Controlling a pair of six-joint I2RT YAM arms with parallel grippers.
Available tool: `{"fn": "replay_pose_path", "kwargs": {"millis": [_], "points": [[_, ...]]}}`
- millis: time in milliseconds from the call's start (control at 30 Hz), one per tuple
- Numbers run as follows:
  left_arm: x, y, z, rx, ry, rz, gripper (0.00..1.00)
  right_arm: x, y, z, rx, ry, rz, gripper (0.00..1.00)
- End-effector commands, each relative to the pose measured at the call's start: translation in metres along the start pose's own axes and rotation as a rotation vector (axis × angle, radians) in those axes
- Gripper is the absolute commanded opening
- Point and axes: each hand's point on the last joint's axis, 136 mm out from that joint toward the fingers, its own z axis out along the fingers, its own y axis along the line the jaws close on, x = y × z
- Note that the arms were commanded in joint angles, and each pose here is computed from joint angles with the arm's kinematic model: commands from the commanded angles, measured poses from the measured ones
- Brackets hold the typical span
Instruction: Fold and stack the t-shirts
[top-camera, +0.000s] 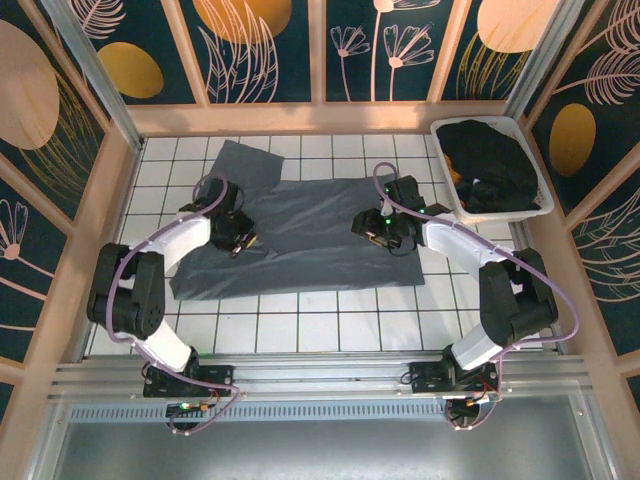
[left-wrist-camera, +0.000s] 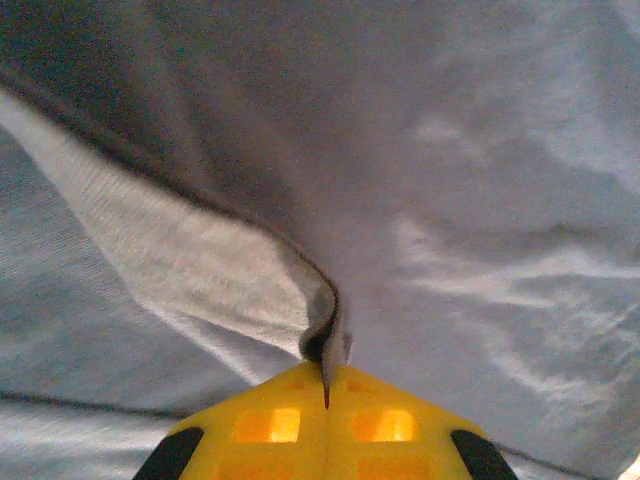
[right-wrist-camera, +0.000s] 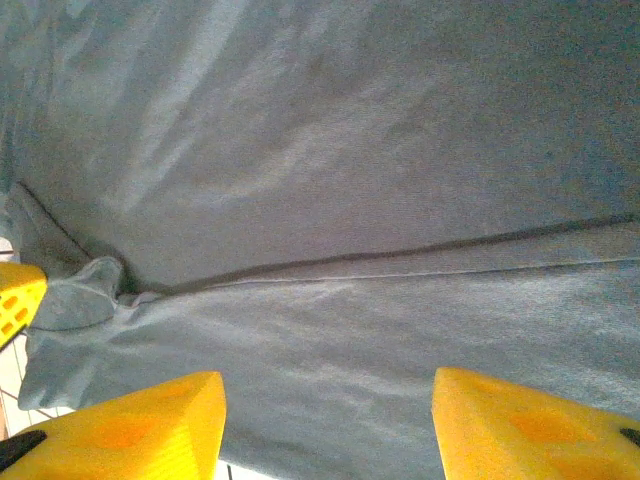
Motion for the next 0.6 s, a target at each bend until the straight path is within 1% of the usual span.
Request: {"fn": "replay_pose_path", "kwargs": {"millis": [0,200,333,467,567], "points": [[-0.001,-0.001,0.01,-0.077,0.004,0.094,0.0,-0.007,0.007,-0.008,-0.014,-0.033,-0.006,0.57],[-0.003,-0.017,0.025,-0.106,0.008,0.211,0.0,-0.004,0.004,-0.008,-0.015,-0.025,0.002,0.57],[-0.001,-0.022,0.032,-0.145,0.012,0.276,0.0,-0.001,0.0,-0.008,-0.012,-0.019,0.01,0.57],[0.001,-0.02,0.036,-0.158,0.018,0.291,0.0,0.0,-0.001,-0.008,-0.013,-0.016,0.013,0.57],[0.0,-0.025,0.037,-0.14,0.01,0.299,0.0,0.0,-0.001,-0.007,-0.014,-0.014,0.013,0.57]]}}
